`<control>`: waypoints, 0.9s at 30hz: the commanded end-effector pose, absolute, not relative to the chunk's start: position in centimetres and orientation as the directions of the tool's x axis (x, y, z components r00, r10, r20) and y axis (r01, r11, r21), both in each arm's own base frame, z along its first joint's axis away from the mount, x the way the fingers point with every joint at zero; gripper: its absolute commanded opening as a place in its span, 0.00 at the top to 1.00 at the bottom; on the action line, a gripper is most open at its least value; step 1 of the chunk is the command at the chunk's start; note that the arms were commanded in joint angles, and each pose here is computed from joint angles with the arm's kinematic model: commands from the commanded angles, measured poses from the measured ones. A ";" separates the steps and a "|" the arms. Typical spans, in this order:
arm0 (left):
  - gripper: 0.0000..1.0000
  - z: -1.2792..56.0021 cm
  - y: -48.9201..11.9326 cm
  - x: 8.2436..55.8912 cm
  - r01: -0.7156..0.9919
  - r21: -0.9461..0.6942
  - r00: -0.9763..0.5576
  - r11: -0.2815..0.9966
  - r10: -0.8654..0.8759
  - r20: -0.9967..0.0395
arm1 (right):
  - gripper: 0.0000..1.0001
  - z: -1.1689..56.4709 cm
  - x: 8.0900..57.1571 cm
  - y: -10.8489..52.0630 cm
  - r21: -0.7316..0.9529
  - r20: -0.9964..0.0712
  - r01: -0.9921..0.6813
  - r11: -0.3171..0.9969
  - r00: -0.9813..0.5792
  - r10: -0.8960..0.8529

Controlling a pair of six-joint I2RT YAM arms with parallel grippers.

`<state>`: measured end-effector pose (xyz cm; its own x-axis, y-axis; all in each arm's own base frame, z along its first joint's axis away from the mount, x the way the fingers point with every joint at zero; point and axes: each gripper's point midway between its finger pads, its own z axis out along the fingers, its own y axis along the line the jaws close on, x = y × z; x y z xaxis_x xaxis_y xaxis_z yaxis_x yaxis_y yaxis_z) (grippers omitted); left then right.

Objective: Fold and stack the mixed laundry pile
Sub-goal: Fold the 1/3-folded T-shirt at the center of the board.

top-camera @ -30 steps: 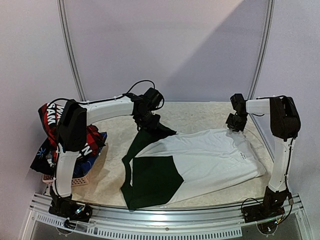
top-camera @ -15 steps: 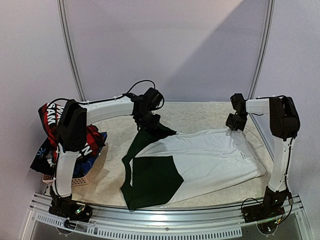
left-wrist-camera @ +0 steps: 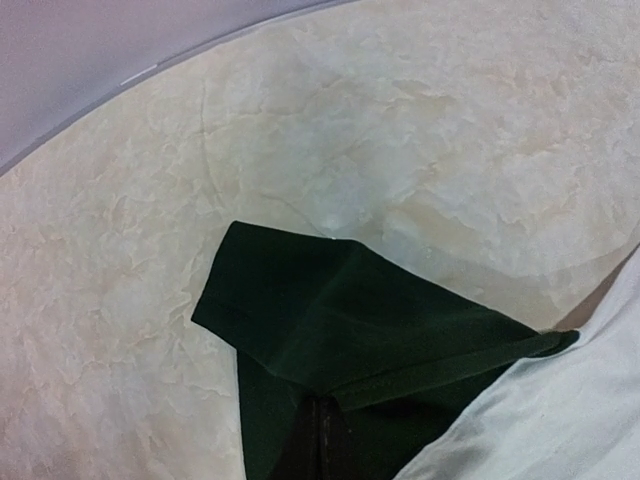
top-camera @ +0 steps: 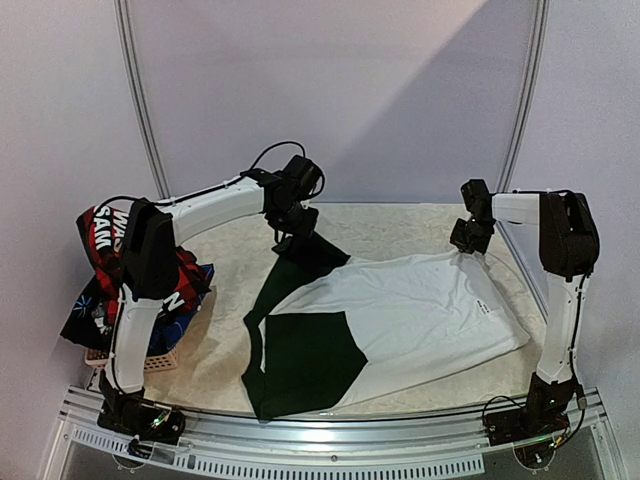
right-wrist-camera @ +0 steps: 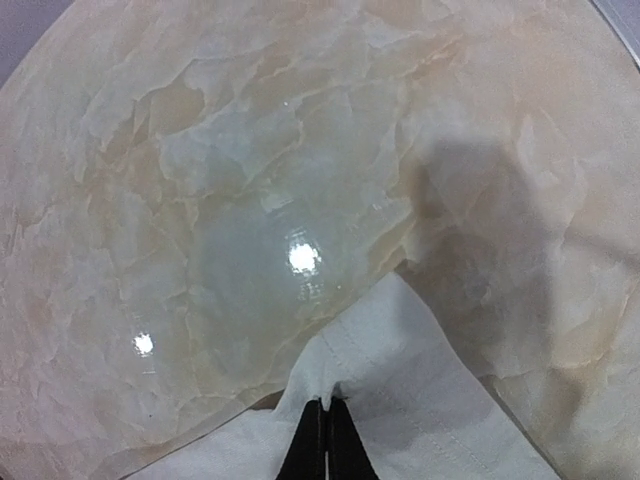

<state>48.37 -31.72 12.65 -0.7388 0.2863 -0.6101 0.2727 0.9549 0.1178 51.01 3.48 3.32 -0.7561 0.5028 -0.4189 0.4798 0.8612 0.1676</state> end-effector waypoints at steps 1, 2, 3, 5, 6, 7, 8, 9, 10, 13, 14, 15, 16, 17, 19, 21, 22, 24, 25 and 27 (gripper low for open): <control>1.00 11.5 -29.6 49.8 0.244 0.153 -0.760 0.958 0.287 -0.583 | 1.00 3.6 53.0 3.8 0.214 -0.436 0.465 0.859 -0.741 0.510; 1.00 11.7 -29.4 50.1 0.238 0.153 -0.759 0.959 0.282 -0.587 | 1.00 3.9 53.3 3.9 0.221 -0.440 0.464 0.858 -0.738 0.512; 1.00 12.0 -29.2 50.3 0.233 0.153 -0.757 0.960 0.278 -0.591 | 1.00 4.0 53.7 3.9 0.226 -0.443 0.461 0.858 -0.736 0.512; 1.00 12.5 -28.8 50.7 0.222 0.155 -0.755 0.963 0.270 -0.598 | 1.00 4.6 54.5 4.0 0.242 -0.455 0.457 0.856 -0.726 0.516; 1.00 12.8 -28.7 50.9 0.216 0.156 -0.751 0.964 0.266 -0.604 | 1.00 4.9 54.9 4.1 0.248 -0.458 0.455 0.856 -0.723 0.517; 1.00 13.0 -28.6 51.0 0.212 0.158 -0.749 0.964 0.265 -0.607 | 1.00 5.1 55.2 4.2 0.255 -0.463 0.451 0.856 -0.720 0.517; 1.00 13.3 -28.5 51.2 0.209 0.160 -0.746 0.965 0.263 -0.611 | 1.00 5.3 55.6 4.3 0.259 -0.467 0.447 0.856 -0.718 0.516; 1.00 13.6 -28.4 51.3 0.206 0.163 -0.744 0.965 0.263 -0.615 | 1.00 5.6 55.8 4.3 0.263 -0.471 0.444 0.857 -0.716 0.516; 1.00 13.9 -28.3 51.4 0.202 0.167 -0.742 0.965 0.262 -0.617 | 1.00 5.8 56.0 4.4 0.266 -0.472 0.442 0.857 -0.715 0.516; 1.00 14.5 -28.3 51.3 0.199 0.168 -0.742 0.965 0.260 -0.618 | 1.00 6.1 56.2 4.5 0.276 -0.473 0.439 0.855 -0.713 0.518; 1.00 14.6 -28.3 51.1 0.198 0.164 -0.744 0.967 0.257 -0.617 | 1.00 6.2 56.1 4.5 0.277 -0.473 0.439 0.855 -0.712 0.519; 1.00 14.6 -28.3 50.8 0.197 0.163 -0.750 0.967 0.255 -0.611 | 1.00 6.3 56.1 4.5 0.279 -0.473 0.437 0.855 -0.713 0.518; 1.00 14.7 -28.3 50.4 0.195 0.159 -0.752 0.968 0.251 -0.609 | 1.00 6.3 55.9 4.6 0.279 -0.469 0.434 0.856 -0.716 0.516; 1.00 14.7 -28.5 49.9 0.197 0.156 -0.756 0.968 0.252 -0.604 | 1.00 6.2 55.8 4.7 0.280 -0.465 0.431 0.858 -0.721 0.514; 1.00 15.1 -28.9 48.8 0.200 0.147 -0.760 0.969 0.248 -0.600 | 1.00 6.3 55.6 4.8 0.287 -0.466 0.423 0.859 -0.723 0.511; 1.00 15.4 -29.6 47.4 0.202 0.145 -0.763 0.969 0.248 -0.596 | 1.00 6.4 55.2 4.9 0.290 -0.465 0.419 0.860 -0.724 0.509; 1.00 15.6 -29.9 46.7 0.201 0.145 -0.766 0.969 0.248 -0.594 | 1.00 6.7 55.1 4.9 0.292 -0.469 0.414 0.862 -0.723 0.507; 1.00 15.8 -30.6 45.4 0.205 0.142 -0.768 0.968 0.249 -0.591 | 1.00 6.8 54.7 4.9 0.291 -0.470 0.412 0.864 -0.725 0.504; 1.00 15.7 -30.9 44.5 0.206 0.146 -0.769 0.968 0.252 -0.587 | 1.00 7.0 54.4 4.8 0.292 -0.471 0.411 0.863 -0.724 0.504; 1.00 15.7 -31.8 43.2 0.208 0.140 -0.765 0.968 0.250 -0.593 | 1.00 7.2 53.7 4.7 0.290 -0.472 0.412 0.864 -0.724 0.503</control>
<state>46.63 -30.21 13.05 -0.7814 0.2679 -0.5636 0.2147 0.9634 0.1603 54.48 5.15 5.04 -0.7393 0.5053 -0.4452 0.4260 0.8629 0.2719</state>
